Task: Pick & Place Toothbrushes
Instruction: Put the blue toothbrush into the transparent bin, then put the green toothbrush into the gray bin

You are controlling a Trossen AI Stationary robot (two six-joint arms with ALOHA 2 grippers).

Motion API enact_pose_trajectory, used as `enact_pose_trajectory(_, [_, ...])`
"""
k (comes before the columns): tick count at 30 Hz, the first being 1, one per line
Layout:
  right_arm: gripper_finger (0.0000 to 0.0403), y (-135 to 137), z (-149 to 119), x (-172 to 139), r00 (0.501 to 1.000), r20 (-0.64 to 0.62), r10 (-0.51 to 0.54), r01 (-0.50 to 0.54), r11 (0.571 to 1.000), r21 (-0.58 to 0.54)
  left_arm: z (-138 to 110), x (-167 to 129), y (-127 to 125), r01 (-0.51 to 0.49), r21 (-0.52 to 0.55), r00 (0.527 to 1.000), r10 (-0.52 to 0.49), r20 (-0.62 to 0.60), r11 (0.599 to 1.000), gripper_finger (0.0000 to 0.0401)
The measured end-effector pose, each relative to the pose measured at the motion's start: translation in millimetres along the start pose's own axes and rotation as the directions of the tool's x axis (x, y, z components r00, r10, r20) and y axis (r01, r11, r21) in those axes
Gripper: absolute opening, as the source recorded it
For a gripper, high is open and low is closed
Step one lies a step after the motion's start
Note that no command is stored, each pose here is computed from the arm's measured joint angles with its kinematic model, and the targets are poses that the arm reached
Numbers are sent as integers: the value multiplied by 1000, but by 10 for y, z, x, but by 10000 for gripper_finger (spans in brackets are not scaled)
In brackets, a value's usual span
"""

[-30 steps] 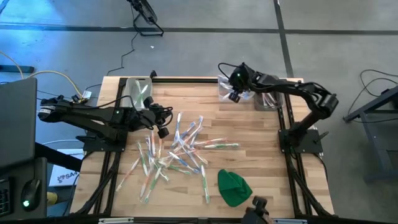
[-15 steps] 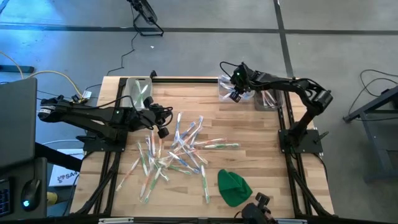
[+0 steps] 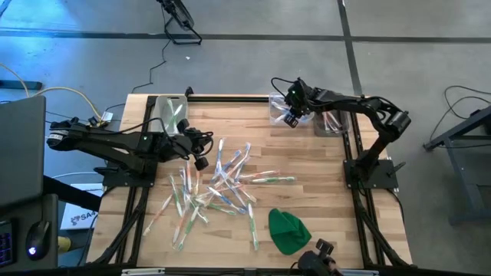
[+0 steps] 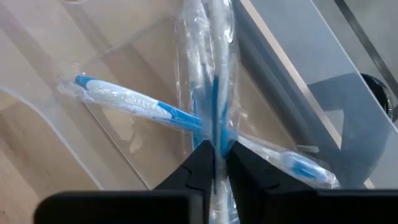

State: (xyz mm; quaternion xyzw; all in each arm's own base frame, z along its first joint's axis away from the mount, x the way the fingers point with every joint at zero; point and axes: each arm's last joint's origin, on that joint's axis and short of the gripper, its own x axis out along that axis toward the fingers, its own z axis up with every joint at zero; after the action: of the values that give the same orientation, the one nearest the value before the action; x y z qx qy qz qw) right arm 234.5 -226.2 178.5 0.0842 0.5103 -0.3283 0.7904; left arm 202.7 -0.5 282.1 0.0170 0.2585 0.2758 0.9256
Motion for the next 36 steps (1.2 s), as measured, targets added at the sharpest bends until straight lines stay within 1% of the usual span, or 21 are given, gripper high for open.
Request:
enact_pose_trajectory(7, [114, 1, 0, 0, 1000, 0, 0, 0, 1000, -3, 0, 0, 0, 0, 0, 1000, 0, 0, 1000, 6])
enact_pose_trajectory(11, [133, -5, 8, -30, 1000, 10, -4, 4, 1000, -3, 0, 0, 0, 0, 0, 1000, 0, 0, 1000, 6])
enact_pose_trajectory(17, [130, -2, 47, -195, 997, 54, -50, 50, 999, -11, 0, 0, 0, 0, 0, 1000, 0, 0, 1000, 6])
enact_pose_trajectory(21, [120, 27, 80, -351, 993, 105, -48, 50, 999, -14, 0, 0, 0, 0, 0, 1000, 0, 0, 1000, 6])
enact_pose_trajectory(28, [108, 170, 126, -599, 982, 186, -22, 32, 998, -49, 0, 0, 0, 0, 0, 1000, 0, 0, 1000, 6])
enact_pose_trajectory(32, [106, 296, 143, -687, 976, 216, 5, 12, 997, -75, 0, 0, -1, 0, 0, 1000, 0, 0, 1000, 6])
enact_pose_trajectory(36, [105, 428, 151, -729, 973, 229, 34, -17, 997, -76, 0, 0, 0, 0, 0, 1000, 0, 0, 1000, 6])
